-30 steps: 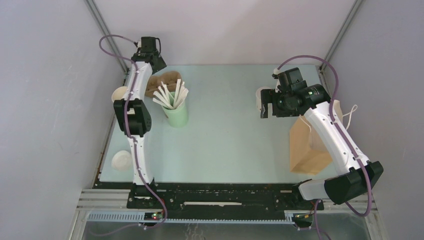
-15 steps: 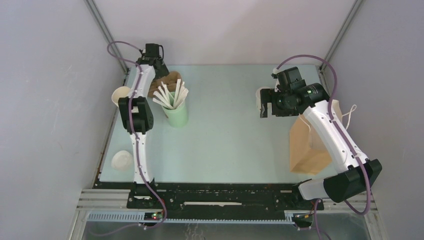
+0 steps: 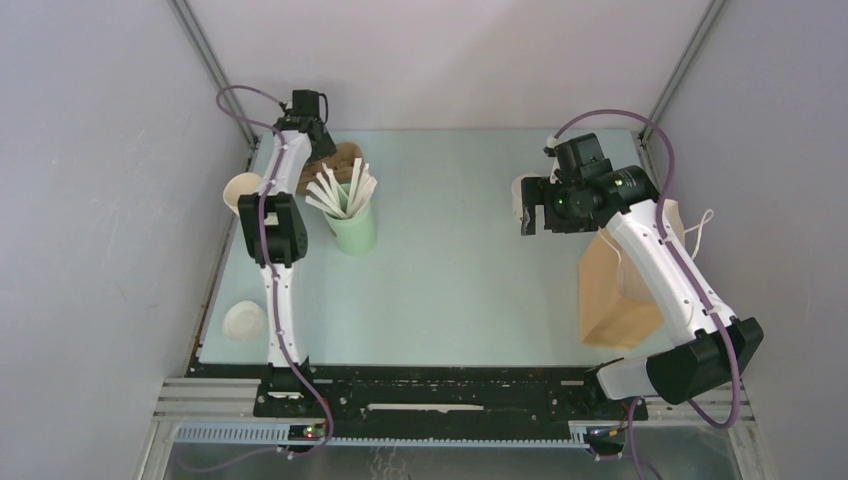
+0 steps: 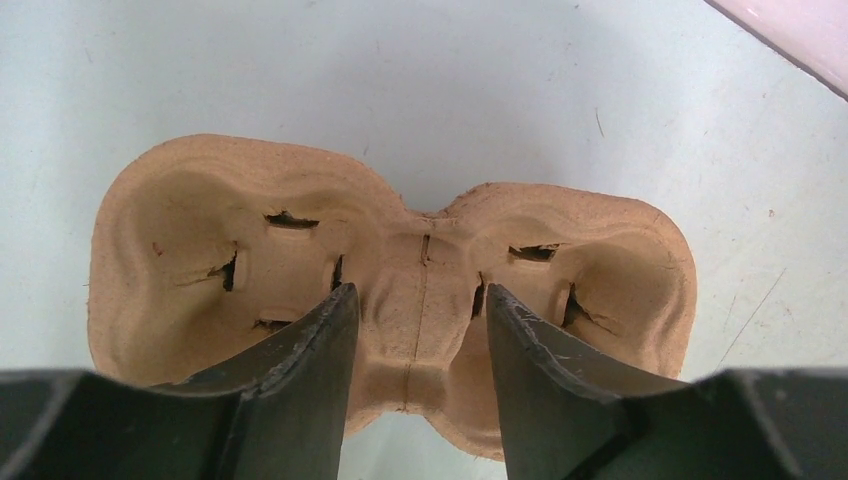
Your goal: Pack the takeout coffee
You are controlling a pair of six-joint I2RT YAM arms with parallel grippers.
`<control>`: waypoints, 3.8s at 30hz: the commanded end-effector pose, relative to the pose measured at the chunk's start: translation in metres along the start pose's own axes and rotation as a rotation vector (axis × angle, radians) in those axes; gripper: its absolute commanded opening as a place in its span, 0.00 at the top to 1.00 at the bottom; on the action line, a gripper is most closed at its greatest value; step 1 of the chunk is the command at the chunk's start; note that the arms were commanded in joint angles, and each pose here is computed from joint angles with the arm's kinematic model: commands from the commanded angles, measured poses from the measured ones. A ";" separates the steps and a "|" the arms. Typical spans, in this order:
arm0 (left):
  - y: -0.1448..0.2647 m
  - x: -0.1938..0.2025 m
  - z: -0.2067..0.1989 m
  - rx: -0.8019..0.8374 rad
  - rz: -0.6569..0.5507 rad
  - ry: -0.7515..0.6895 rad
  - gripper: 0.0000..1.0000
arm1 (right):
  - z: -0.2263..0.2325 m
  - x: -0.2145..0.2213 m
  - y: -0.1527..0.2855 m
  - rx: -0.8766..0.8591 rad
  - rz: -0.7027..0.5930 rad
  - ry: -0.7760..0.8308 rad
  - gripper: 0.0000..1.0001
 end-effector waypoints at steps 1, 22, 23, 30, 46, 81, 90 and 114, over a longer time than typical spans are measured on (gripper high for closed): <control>0.010 -0.017 -0.009 0.027 -0.056 0.007 0.44 | 0.000 -0.008 0.007 -0.009 -0.037 -0.009 0.01; 0.010 -0.008 -0.001 -0.025 -0.024 -0.051 0.57 | -0.001 -0.008 0.006 -0.007 -0.033 -0.012 0.01; 0.012 -0.010 -0.001 -0.025 -0.030 -0.051 0.59 | -0.001 -0.008 0.007 -0.007 -0.036 -0.012 0.01; 0.045 -0.037 -0.002 -0.020 -0.123 -0.028 0.65 | -0.001 -0.009 0.008 -0.009 -0.042 -0.012 0.01; 0.100 -0.060 0.004 -0.018 -0.163 0.072 0.80 | 0.000 -0.009 0.013 -0.016 -0.062 -0.007 0.01; 0.082 -0.029 -0.004 0.042 -0.015 0.144 1.00 | 0.006 -0.009 0.017 -0.048 -0.071 0.005 0.01; 0.104 -0.035 -0.018 0.081 -0.167 0.142 1.00 | 0.007 -0.009 0.018 -0.048 -0.071 0.011 0.01; 0.135 -0.048 -0.022 -0.045 -0.274 0.026 1.00 | 0.006 -0.007 0.020 -0.045 -0.080 0.014 0.01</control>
Point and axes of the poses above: each gripper's point midway between its finger pads, its own y axis back along the fingers, its own z axis along the line the jaws close on, x = y × z, the point moved 7 cm from there along y, back along the fingers, and after that the axes turned 1 degree about y, right-handed, at the moved point
